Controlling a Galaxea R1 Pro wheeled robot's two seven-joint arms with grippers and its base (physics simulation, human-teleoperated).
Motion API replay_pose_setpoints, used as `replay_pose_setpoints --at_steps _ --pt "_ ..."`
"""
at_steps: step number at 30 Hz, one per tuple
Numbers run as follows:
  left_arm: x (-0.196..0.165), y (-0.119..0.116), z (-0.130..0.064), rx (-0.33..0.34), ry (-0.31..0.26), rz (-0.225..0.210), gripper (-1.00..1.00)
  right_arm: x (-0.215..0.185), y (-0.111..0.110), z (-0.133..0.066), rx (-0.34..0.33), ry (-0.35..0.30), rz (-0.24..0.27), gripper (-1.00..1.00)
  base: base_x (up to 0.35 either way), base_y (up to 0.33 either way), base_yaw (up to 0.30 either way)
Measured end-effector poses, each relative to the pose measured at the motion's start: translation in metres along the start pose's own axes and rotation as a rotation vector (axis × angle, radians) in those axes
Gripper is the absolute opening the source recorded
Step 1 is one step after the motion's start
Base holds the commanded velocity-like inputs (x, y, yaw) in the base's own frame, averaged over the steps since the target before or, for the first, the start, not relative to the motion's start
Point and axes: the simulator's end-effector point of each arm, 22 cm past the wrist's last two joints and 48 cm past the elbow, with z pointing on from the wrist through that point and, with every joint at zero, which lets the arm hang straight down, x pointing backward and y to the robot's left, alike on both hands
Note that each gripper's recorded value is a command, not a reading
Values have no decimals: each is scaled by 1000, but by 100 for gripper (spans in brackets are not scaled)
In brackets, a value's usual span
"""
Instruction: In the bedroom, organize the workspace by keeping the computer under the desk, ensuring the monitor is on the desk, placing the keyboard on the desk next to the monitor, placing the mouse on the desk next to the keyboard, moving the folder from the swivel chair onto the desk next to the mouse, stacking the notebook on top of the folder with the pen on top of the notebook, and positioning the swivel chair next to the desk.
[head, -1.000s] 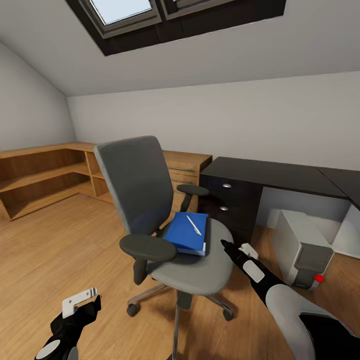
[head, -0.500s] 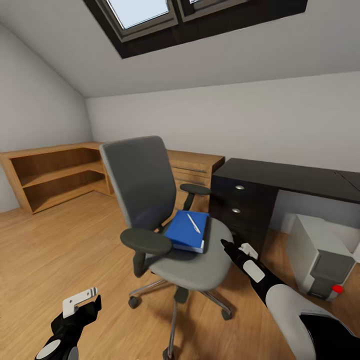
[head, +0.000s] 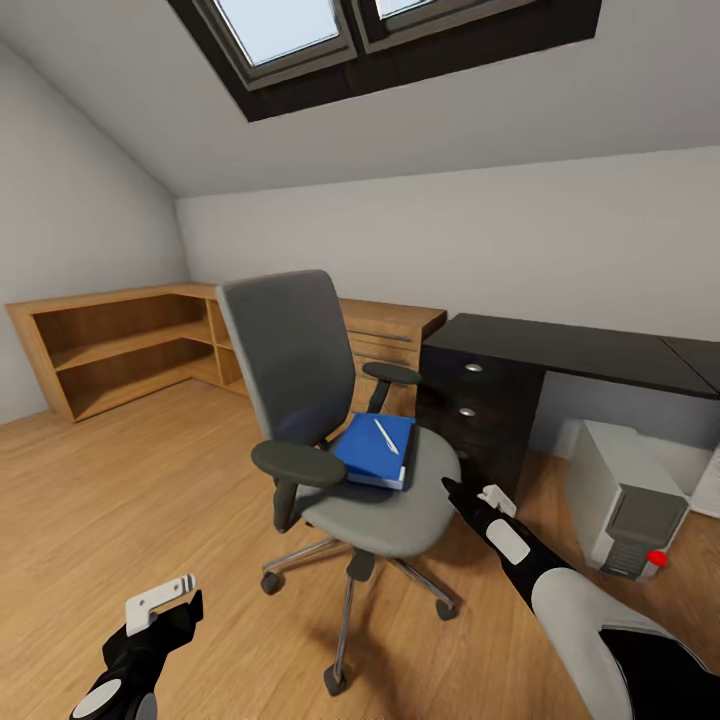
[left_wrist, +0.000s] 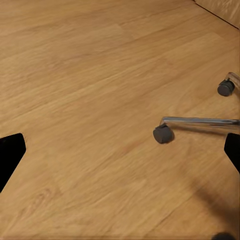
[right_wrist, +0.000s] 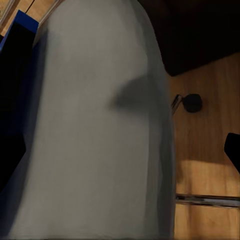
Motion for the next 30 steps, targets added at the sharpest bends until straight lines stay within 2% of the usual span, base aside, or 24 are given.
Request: replay_pose_setpoints --at_steps 22,30 --pt "0 1 0 -1 0 -1 100 2 -1 0 2 5 5 100 -23 0 3" --pt "0 0 0 -1 0 -1 100 3 -1 0 4 6 4 100 -1 0 179"
